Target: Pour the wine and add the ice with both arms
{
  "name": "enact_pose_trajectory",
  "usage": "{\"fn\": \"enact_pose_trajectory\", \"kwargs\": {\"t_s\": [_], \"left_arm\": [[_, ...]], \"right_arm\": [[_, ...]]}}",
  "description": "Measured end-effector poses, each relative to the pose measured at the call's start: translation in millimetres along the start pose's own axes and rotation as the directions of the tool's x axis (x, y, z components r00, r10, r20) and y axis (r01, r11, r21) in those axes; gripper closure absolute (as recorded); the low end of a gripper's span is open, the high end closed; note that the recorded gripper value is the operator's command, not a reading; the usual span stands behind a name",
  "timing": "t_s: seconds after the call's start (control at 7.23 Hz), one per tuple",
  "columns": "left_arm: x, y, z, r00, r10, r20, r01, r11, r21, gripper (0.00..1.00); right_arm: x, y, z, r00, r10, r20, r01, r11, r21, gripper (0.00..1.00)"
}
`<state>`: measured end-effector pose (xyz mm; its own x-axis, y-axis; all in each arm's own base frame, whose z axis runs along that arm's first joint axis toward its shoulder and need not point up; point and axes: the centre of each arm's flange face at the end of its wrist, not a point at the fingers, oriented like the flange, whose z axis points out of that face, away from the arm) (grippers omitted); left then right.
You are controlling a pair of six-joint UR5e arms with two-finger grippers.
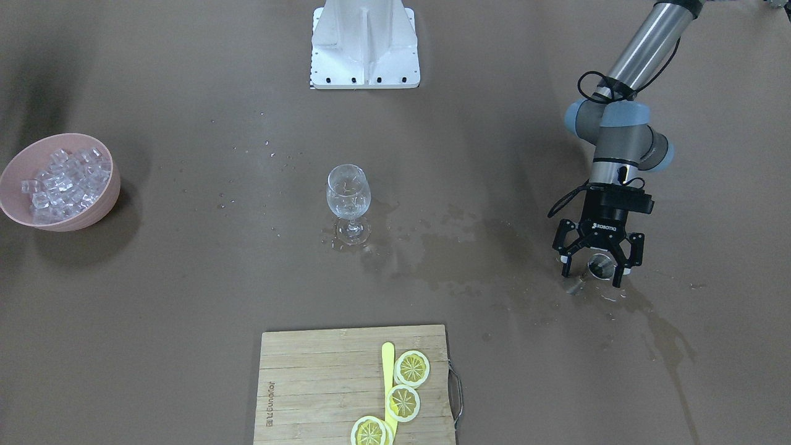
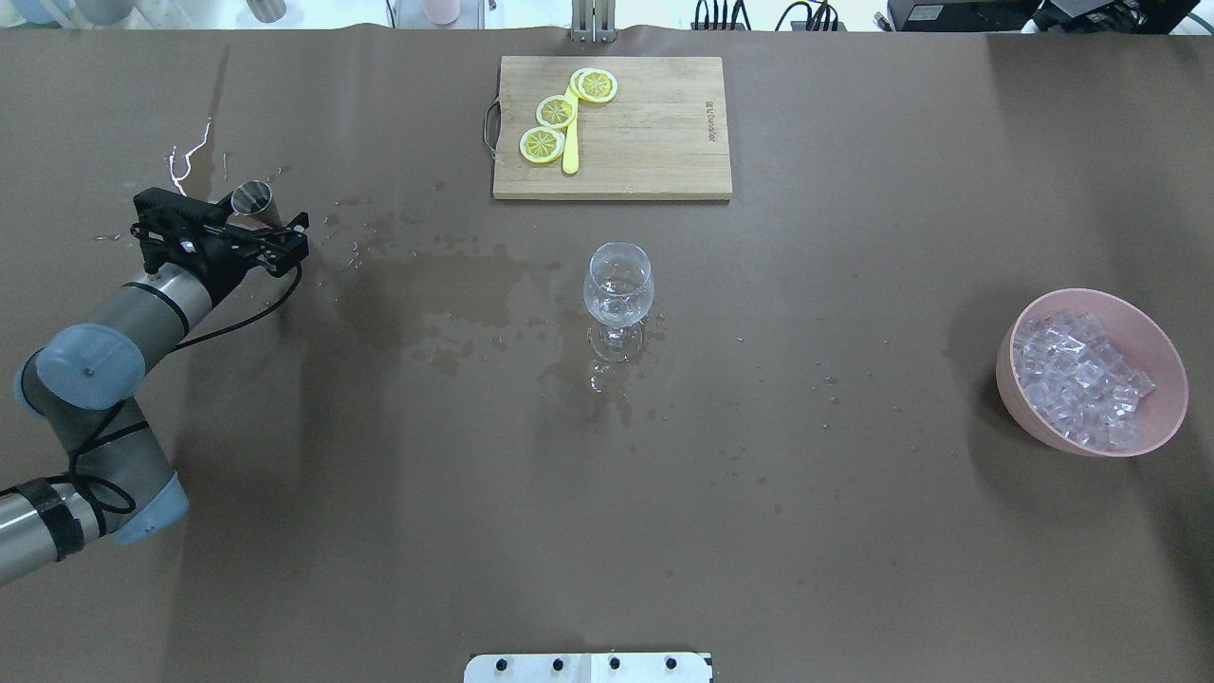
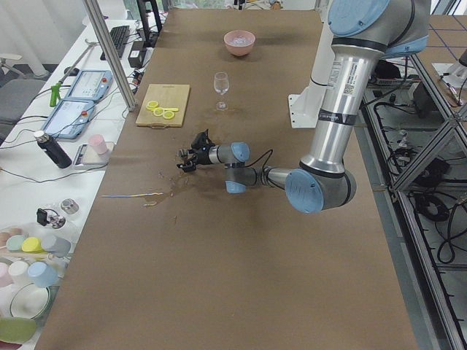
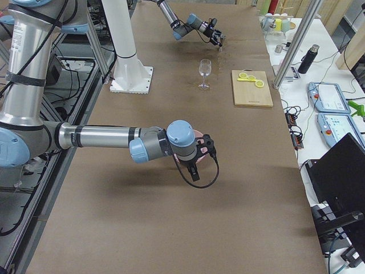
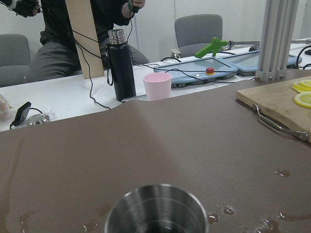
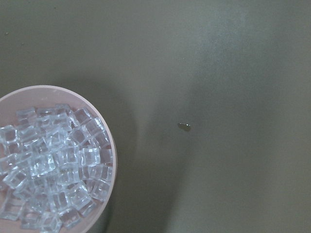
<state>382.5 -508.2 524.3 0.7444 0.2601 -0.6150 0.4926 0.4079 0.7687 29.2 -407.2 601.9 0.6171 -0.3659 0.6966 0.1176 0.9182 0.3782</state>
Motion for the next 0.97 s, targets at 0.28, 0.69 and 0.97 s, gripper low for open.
{"fn": "enact_pose_trajectory", "kwargs": {"t_s": [0.28,0.69,0.97], "left_arm": [[-0.1,-0.7,2.8,1.0,0.001,0.013,-0.001,1.0,-0.001,0.19],[3.7,-2.4,5.3,1.0,-0.002,0.01,0.002,1.0,0.0,0.9],[3.2,-2.1,5.4,1.0,-0.007,0.009,0.008,1.0,-0.004,1.0]], "right_arm": [[-2.0,-1.6,-1.5,1.0,-0.005,0.003,0.005,1.0,0.004,0.0],[-3.0,-3.8,-2.5,1.0,-0.009,0.004,0.009,1.0,0.008,0.0],[-3.2,-4.1,-2.5,1.0,-0.009,0.004,0.009,1.0,0.008,0.0]]}}
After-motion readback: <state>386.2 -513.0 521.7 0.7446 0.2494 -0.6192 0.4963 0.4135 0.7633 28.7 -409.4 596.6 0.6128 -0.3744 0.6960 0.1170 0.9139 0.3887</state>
